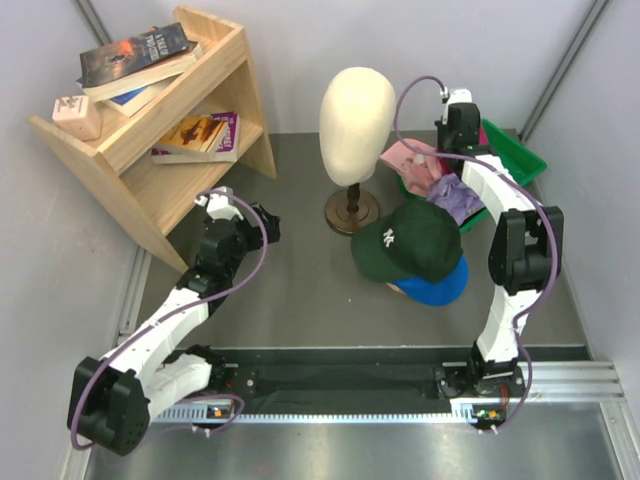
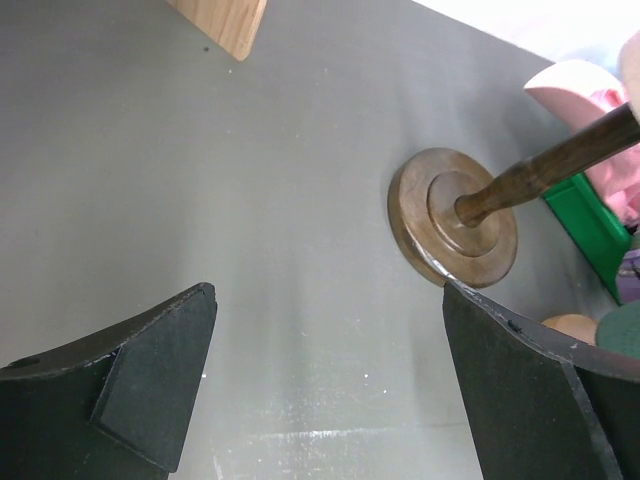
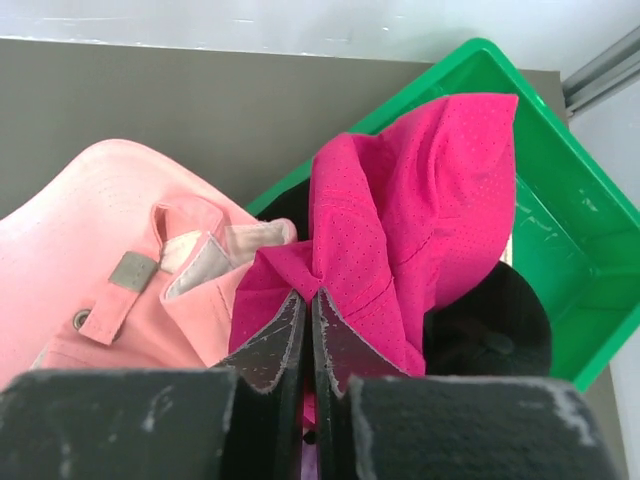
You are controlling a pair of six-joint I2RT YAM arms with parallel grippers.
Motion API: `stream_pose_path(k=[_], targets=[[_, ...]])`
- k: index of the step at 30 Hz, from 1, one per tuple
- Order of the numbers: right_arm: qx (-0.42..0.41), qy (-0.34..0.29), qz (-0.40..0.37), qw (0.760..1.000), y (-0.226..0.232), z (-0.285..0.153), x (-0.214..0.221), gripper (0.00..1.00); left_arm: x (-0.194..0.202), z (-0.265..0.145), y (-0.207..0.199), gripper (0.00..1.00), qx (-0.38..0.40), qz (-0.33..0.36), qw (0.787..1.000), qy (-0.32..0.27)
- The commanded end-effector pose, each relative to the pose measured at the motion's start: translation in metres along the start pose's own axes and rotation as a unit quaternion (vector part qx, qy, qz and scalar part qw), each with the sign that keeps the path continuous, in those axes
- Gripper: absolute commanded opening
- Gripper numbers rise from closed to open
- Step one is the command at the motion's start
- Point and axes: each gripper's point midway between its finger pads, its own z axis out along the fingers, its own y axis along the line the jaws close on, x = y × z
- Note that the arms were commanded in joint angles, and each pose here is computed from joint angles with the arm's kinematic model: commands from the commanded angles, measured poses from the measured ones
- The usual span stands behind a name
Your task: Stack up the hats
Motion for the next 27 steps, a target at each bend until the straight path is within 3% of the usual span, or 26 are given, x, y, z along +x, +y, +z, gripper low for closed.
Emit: stream_pose_path(k=[1, 7, 15, 22, 27], targets=[[0.007, -0.087, 0.015, 0.996, -0.015, -0.044, -0.073, 0.0, -0.018, -0.011, -0.006, 0.99, 0.011, -0.004, 1.0, -0.026], [0.022, -0.193, 0.065, 0.979, -0.042, -0.123, -0.138, 0.0, -0.021, -0.016, -0.005, 0.99, 0.011, -0.003, 0.999, -0.032], [0.019, -0.278, 0.099, 0.955, -0.055, -0.206, -0.167, 0.0, -0.026, -0.016, -0.009, 0.99, 0.02, -0.003, 0.999, -0.037], [-0.081, -0.352, 0.103, 0.927, -0.014, -0.306, -0.186, 0.0, -0.026, -0.018, -0.019, 0.99, 0.046, -0.003, 0.998, -0.035], [-0.18, -0.366, 0.123, 0.905, 0.035, -0.355, -0.161, 0.0, -0.021, -0.024, -0.027, 0.99, 0.077, -0.002, 0.997, -0.025]])
